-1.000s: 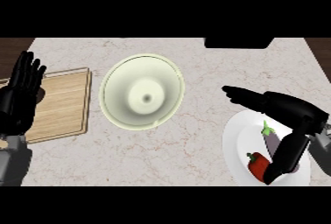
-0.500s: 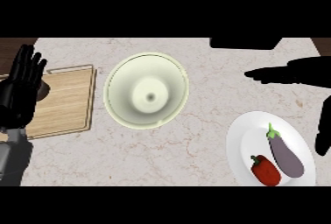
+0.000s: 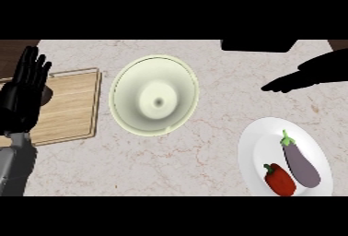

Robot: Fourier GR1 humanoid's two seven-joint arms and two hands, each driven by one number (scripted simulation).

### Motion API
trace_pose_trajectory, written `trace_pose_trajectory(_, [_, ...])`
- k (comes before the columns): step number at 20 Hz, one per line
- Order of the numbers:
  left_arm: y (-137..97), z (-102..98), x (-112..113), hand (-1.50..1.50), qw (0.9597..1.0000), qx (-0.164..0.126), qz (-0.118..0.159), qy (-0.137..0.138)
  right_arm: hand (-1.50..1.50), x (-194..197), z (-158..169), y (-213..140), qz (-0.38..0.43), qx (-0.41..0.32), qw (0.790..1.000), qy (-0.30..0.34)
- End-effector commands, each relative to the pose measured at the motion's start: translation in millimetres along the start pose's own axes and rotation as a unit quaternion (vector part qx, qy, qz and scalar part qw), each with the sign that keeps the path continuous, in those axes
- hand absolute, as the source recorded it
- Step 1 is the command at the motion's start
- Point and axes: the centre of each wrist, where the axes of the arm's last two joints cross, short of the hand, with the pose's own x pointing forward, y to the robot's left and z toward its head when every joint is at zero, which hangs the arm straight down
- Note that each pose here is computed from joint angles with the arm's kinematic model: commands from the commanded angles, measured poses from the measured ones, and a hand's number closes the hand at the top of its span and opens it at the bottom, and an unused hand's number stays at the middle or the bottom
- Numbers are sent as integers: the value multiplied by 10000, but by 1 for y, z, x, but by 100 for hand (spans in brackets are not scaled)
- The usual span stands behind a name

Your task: Pick the eggplant from the plate and place it in the bowl

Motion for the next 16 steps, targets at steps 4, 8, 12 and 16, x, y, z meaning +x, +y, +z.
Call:
trace_pose_trajectory(4, [0,8,-5,0,10000,-12,-48,52,-150,-6,-17,-7,479,855,9942,435])
trace_pose_trajectory(8, [18,2,4,0,9999,97,-75,21,-150,-17,-35,3,379,1018,9933,400])
trace_pose_trajectory(12, [3,11,-14,0,9999,72,-72,-51,-150,-17,-49,4,400,1107,9919,486])
trace_pose_trajectory(16, [17,11,-12,0,10000,88,-14,-17,-150,-32,-54,19,289,1136,9916,546])
